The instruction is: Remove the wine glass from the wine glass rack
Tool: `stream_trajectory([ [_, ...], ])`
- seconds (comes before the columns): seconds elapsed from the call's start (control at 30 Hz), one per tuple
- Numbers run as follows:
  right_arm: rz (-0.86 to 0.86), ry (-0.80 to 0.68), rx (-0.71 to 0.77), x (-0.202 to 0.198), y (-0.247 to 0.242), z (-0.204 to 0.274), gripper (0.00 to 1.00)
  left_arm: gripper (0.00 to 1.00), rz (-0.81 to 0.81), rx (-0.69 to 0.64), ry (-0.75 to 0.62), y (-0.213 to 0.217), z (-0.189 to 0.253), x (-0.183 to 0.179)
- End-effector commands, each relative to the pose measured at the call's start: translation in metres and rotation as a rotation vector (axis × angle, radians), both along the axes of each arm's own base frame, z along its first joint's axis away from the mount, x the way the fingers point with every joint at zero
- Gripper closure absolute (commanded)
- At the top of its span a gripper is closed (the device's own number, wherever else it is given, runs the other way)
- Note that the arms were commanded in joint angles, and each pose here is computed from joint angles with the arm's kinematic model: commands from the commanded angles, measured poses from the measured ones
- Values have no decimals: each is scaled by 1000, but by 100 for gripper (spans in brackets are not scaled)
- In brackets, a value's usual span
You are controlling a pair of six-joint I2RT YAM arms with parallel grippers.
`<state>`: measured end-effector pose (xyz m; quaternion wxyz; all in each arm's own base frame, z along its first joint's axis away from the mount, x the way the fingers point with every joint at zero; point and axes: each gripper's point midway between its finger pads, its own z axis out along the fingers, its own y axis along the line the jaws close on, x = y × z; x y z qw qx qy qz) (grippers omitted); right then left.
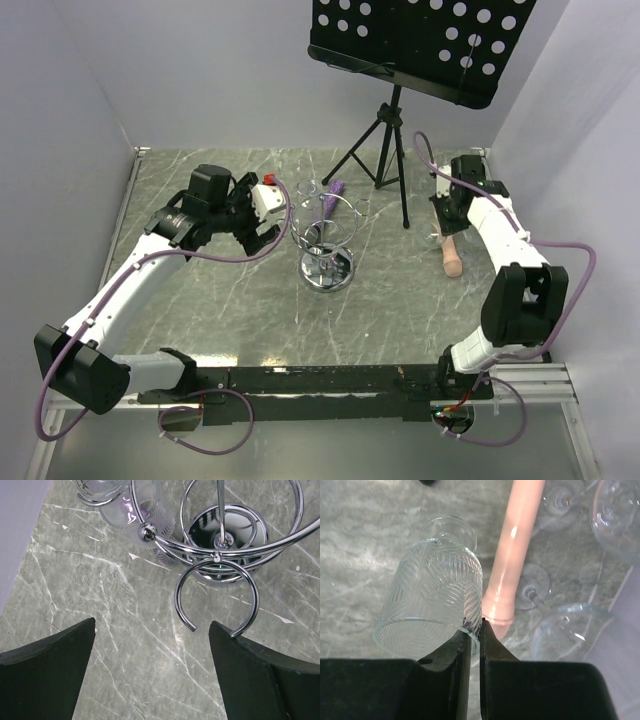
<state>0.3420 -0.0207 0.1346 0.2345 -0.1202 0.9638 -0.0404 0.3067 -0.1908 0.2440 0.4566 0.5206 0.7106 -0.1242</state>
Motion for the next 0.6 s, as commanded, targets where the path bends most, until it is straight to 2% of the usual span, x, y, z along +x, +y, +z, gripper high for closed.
stream_trajectory([
  [0.0, -27, -57, 25, 23, 8, 14, 100, 0, 11, -21, -34, 1, 16, 4],
  [0.33, -66, 17, 30, 22, 7, -14, 100, 0, 12, -23, -30, 0, 15, 5],
  [0.37, -67, 20, 28, 24, 7, -15, 92, 0, 12, -26, -32, 0, 16, 5],
  [0.43, -69, 24, 38, 26, 8, -15, 64, 0, 12, -24, -29, 0, 15, 5],
  [0.5, -66, 15, 54, 28, 11, -11, 55, 0, 13, -22, -29, 0, 15, 5],
  [0.57, -65, 2, 69, 30, 14, -6, 53, 0, 13, -18, -31, 2, 15, 5],
])
